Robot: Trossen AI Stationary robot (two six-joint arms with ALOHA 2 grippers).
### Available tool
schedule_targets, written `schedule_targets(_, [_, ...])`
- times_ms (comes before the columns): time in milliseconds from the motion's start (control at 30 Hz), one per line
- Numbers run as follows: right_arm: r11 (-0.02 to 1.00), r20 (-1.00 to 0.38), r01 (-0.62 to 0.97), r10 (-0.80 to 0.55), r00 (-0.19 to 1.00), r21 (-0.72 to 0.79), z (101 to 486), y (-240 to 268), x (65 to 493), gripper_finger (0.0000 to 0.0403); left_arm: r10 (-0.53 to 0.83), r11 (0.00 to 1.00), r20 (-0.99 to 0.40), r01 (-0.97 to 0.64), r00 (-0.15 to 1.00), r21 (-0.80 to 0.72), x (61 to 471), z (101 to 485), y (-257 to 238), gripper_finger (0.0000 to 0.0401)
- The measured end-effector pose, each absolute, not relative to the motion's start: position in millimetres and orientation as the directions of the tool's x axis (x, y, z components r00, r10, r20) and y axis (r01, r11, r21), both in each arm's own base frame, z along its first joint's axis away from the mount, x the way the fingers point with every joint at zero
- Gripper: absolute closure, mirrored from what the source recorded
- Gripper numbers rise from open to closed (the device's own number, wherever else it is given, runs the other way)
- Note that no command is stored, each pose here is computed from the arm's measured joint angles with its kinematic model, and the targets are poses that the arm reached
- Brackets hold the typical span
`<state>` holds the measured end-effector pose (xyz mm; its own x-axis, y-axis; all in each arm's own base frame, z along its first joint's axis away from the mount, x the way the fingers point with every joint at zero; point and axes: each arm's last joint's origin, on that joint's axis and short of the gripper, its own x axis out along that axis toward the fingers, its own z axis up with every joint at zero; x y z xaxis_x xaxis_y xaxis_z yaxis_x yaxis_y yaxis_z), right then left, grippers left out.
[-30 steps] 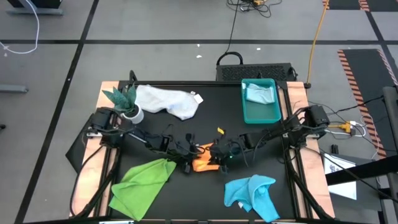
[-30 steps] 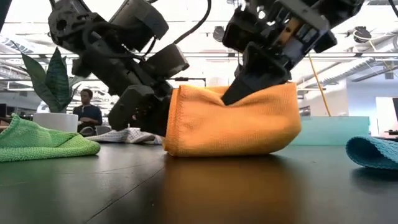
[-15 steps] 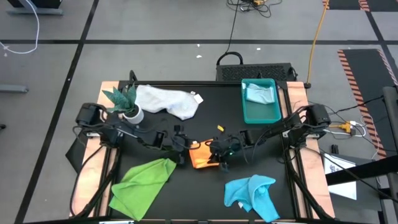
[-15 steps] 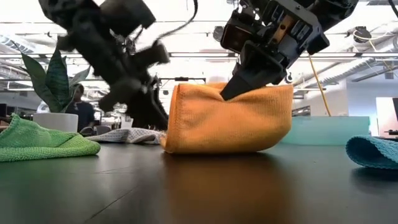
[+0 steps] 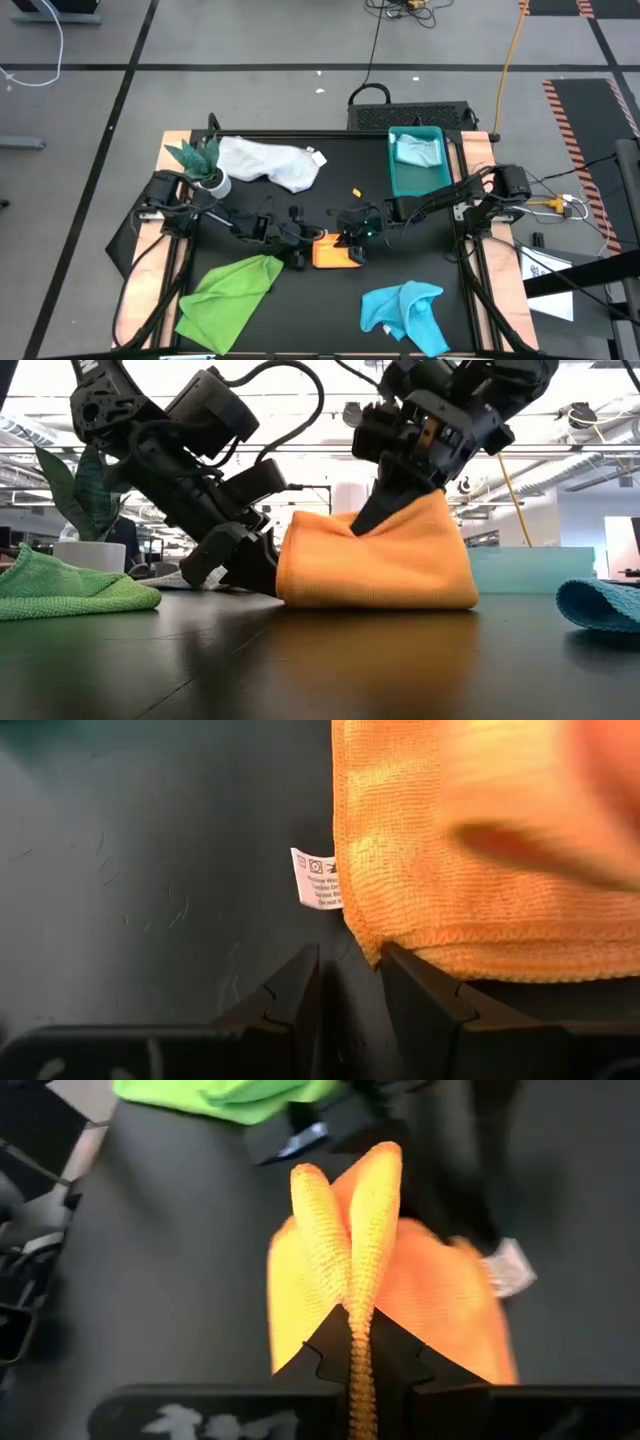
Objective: Fold microfiber towels
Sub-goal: Fold the orange microfiber cloth
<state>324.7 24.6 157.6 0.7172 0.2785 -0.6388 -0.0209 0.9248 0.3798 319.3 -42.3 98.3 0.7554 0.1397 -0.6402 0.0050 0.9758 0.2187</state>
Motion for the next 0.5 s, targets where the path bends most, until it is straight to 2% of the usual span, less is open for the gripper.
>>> schedule_targets(333, [0.915, -0.679, 0.040, 0.267, 0.684, 0.401, 146, 20, 319, 0.0397, 0.140, 0.975, -0.623, 0.002, 0.770, 0.222, 319, 103, -44, 0.0286])
schedule_targets(500, [0.913, -0.662, 0.040, 0.264, 0.701, 0.406, 141, 18, 315, 0.0397, 0.173, 0.969, -0.578, -0.033, 0.798, 0.246, 317, 122, -47, 0.0286])
